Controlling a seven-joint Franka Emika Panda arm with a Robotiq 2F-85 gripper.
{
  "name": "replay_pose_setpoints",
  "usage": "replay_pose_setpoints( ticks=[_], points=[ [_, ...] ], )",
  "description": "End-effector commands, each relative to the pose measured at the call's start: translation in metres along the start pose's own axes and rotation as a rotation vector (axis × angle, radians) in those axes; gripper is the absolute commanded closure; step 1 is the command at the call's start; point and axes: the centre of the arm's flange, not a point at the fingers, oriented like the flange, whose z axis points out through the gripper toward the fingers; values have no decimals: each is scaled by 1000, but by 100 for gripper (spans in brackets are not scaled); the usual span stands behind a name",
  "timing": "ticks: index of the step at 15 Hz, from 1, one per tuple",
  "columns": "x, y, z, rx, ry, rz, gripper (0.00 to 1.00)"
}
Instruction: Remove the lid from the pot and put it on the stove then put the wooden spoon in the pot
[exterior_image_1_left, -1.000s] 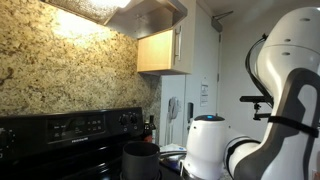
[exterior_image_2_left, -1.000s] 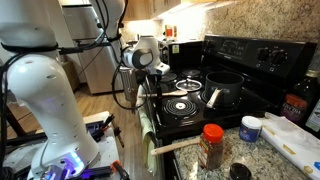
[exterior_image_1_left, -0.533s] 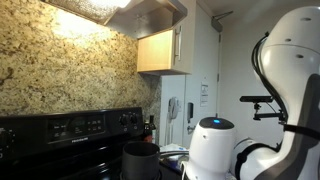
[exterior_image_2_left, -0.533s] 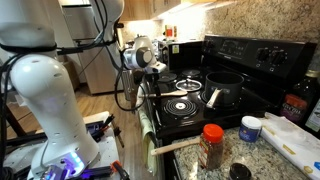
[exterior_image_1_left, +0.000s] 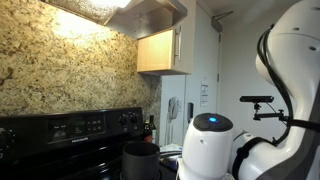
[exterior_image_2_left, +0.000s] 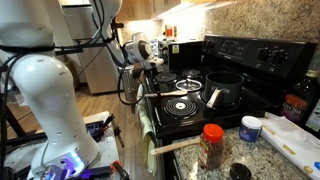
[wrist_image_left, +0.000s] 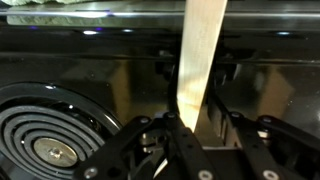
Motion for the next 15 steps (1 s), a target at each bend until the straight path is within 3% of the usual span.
replay_pose_setpoints(
  ticks=[1,7,8,9,11,12,15],
  points=[
    [4,5,-15,52,20,-11,92],
    [16,23,-46,234,54,-56,89],
    [17,4,-28,180,57,-24,89],
    [18,6,-30,187,61,-28,75],
    [18,6,-29,185,59,-28,75],
    [16,6,-26,140,62,-41,89],
    [27,8,-63,2,177,-107,89]
  ],
)
